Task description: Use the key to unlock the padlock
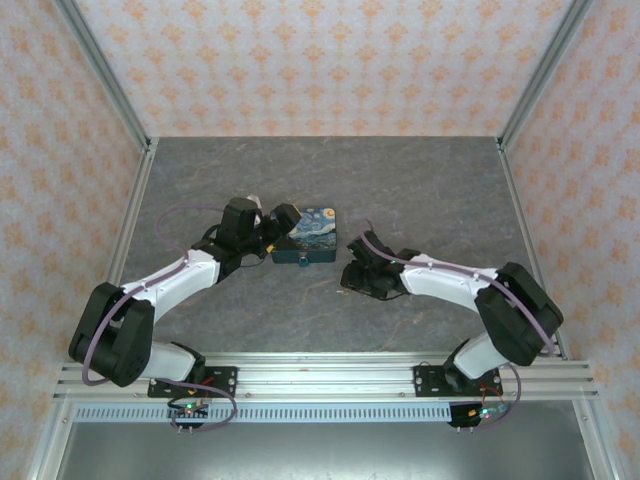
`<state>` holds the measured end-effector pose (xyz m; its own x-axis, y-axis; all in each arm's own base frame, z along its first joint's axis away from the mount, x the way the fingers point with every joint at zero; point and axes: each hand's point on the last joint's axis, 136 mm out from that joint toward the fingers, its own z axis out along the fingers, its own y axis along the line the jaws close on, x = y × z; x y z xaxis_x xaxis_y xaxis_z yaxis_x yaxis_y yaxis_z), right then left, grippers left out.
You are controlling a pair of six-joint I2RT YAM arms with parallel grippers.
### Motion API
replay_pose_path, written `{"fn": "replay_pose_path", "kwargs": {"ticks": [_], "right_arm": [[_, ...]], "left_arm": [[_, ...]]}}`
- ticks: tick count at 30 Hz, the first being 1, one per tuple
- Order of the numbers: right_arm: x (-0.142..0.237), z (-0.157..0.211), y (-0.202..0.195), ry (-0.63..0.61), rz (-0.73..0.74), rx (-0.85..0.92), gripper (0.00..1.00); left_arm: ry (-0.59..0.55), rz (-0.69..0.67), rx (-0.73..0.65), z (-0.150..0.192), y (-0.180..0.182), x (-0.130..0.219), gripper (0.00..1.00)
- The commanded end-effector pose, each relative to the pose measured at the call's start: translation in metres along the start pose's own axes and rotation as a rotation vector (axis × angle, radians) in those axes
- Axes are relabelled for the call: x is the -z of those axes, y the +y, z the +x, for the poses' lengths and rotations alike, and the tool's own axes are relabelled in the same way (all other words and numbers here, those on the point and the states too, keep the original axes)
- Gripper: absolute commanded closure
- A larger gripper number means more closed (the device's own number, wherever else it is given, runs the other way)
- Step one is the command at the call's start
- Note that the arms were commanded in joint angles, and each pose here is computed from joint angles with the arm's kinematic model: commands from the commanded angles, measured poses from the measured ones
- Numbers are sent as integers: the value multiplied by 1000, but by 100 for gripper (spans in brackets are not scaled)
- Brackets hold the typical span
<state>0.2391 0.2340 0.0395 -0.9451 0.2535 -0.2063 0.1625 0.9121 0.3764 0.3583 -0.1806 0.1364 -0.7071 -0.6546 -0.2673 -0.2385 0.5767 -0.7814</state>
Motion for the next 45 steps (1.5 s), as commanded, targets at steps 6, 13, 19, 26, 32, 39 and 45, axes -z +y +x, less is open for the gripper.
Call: {"fn": "replay_pose_path", "kwargs": {"ticks": [6,13,19,26,32,39,45], "right_arm": [[-7,9,-2,-10,215,-57,51],[-6,6,-17,-68,271,-108,52],[-11,4,-11,-62,268,-112,52],[-21,5,-8,-37,286,-106,54],[-29,16,-10,17,322,-61,61],[-39,37,-4,90,369,41,61],[-51,50,0,142,344,51,71]], "left_arm": [[-18,20,6,-3,-1,1,0],[-18,20,-4,-3,0,1,0],[-15,27,-5,-2,-1,0,0],[-18,31,-9,-3,-2,2,0],[-19,32,-8,-2,-1,2,0],[-19,31,-5,-3,0,1,0],[-17,29,-6,-2,0,1,0]]}}
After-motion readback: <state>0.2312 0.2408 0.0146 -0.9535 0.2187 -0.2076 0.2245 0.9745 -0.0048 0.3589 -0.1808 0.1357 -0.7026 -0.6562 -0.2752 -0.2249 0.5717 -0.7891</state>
